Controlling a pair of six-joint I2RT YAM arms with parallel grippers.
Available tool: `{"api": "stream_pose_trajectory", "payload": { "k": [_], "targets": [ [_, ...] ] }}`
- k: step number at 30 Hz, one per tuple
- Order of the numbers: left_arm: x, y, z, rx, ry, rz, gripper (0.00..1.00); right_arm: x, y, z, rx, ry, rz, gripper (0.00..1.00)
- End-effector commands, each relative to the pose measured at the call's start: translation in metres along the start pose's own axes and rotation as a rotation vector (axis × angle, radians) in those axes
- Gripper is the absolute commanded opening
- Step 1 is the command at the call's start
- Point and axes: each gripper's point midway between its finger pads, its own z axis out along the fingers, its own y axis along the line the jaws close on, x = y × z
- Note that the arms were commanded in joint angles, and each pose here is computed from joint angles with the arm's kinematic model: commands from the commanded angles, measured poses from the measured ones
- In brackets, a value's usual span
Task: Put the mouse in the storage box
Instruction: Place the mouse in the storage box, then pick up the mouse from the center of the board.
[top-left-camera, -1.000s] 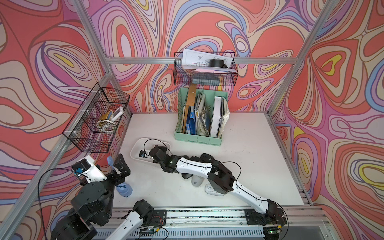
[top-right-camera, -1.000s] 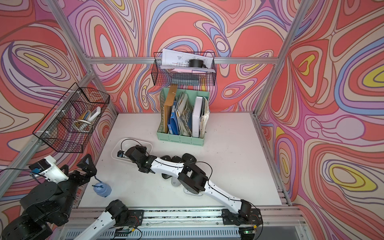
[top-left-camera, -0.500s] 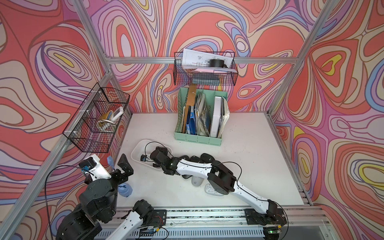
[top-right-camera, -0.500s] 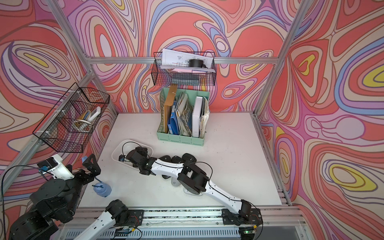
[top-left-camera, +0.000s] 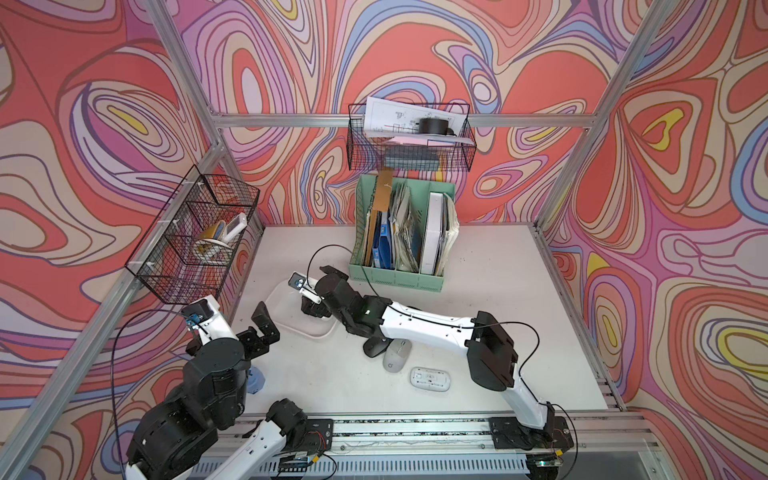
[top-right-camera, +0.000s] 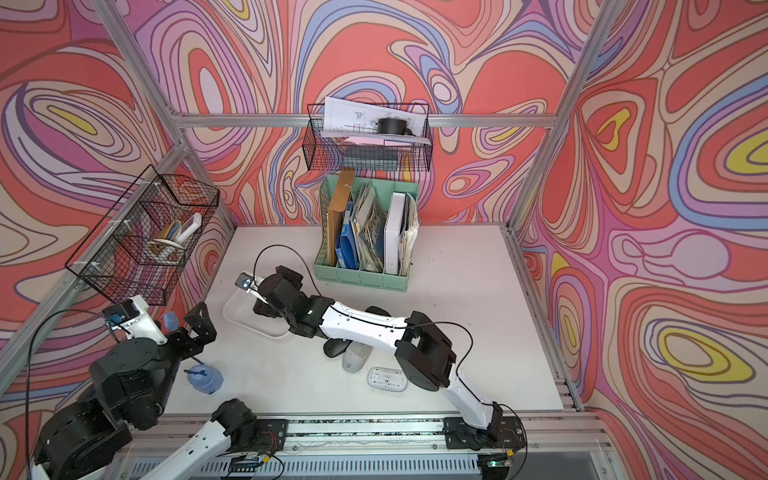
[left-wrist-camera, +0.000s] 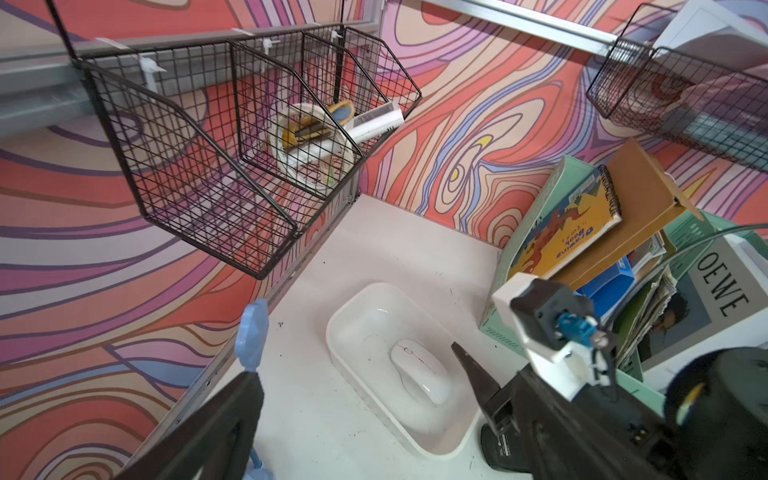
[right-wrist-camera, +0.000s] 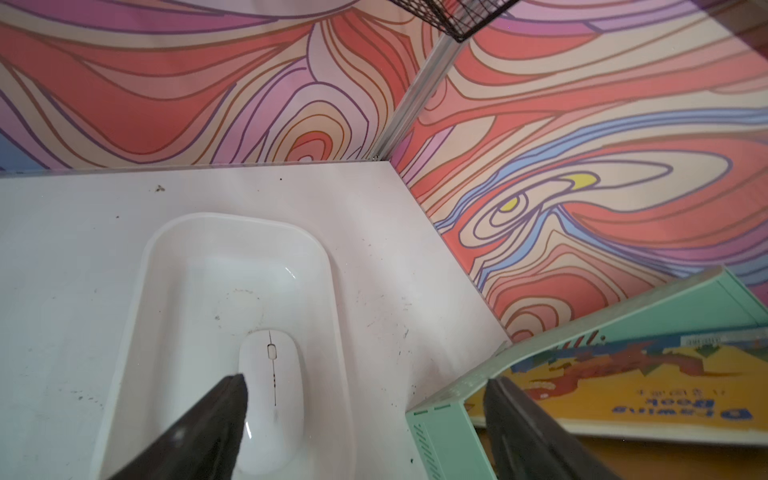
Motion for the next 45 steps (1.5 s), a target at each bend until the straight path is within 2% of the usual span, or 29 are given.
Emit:
{"api": "stream_pose_trajectory", "payload": {
  "k": [1, 6, 9, 14, 18, 21, 27, 32, 36, 45],
  "targets": [
    [0.028, -0.027, 0.015, 0.045, 0.149, 0.057, 0.99, 0.025, -0.041, -0.025, 0.054, 0.054, 0.233, 0.91],
    [0.076, -0.071, 0.039, 0.121, 0.378, 0.170, 0.99, 0.075, -0.080, -0.074, 0.144, 0.155, 0.388, 0.91],
    [0.101, -0.106, 0.044, 0.249, 0.500, 0.229, 0.99, 0.111, -0.106, -0.106, 0.208, 0.215, 0.514, 0.91],
    [0.151, -0.146, 0.048, 0.369, 0.759, 0.317, 0.99, 0.172, -0.135, -0.152, 0.292, 0.295, 0.683, 0.91],
    [0.194, -0.159, 0.052, 0.326, 0.966, 0.316, 0.99, 0.214, -0.154, -0.184, 0.368, 0.358, 0.776, 0.91],
    [0.222, -0.177, 0.048, 0.299, 1.051, 0.336, 0.99, 0.240, -0.164, -0.202, 0.411, 0.384, 0.825, 0.91],
    [0.264, -0.214, 0.046, 0.229, 1.128, 0.376, 0.98, 0.275, -0.178, -0.226, 0.475, 0.413, 0.898, 0.91],
    [0.283, -0.242, 0.068, 0.171, 1.122, 0.301, 0.93, 0.286, -0.174, -0.227, 0.478, 0.412, 0.908, 0.91],
    [0.301, -0.262, 0.082, 0.136, 1.142, 0.247, 0.93, 0.292, -0.170, -0.229, 0.477, 0.412, 0.914, 0.90],
    [0.329, -0.274, 0.106, 0.029, 1.140, 0.202, 0.95, 0.295, -0.164, -0.234, 0.452, 0.382, 0.910, 0.91]
  ]
}}
